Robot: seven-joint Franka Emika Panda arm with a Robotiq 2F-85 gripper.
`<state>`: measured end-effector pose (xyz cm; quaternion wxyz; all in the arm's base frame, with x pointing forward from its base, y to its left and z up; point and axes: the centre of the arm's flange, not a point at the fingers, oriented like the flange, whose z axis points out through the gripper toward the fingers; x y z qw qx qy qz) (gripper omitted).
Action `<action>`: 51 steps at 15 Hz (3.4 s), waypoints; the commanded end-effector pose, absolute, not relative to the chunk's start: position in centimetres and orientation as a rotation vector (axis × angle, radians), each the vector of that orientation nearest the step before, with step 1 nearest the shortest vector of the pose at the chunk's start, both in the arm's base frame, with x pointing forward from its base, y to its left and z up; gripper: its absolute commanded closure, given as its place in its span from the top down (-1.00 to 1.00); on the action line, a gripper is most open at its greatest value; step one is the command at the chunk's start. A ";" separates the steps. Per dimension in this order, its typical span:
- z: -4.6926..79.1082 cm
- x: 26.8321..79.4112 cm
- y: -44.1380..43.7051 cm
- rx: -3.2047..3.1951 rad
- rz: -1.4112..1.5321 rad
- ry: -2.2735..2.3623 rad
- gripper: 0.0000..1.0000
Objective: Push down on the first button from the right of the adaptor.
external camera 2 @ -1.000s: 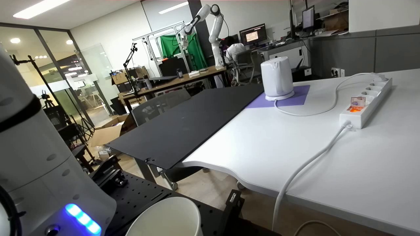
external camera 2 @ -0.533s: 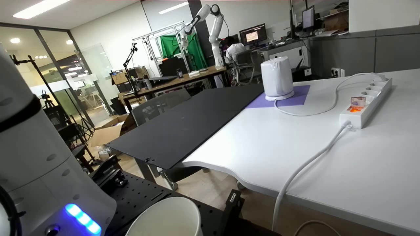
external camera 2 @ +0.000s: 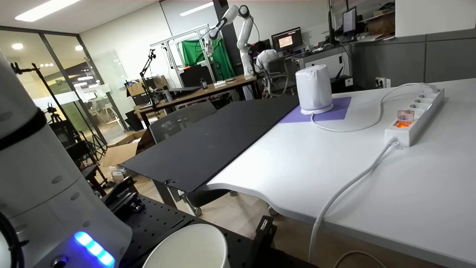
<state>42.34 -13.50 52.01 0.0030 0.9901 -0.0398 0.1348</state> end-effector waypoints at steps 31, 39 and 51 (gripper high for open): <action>36.6 46.8 -29.2 3.100 0.040 -0.300 -1.00; 28.1 48.3 -35.2 3.115 0.264 -0.451 -1.00; 21.0 53.6 -39.8 3.072 0.165 -0.461 -0.98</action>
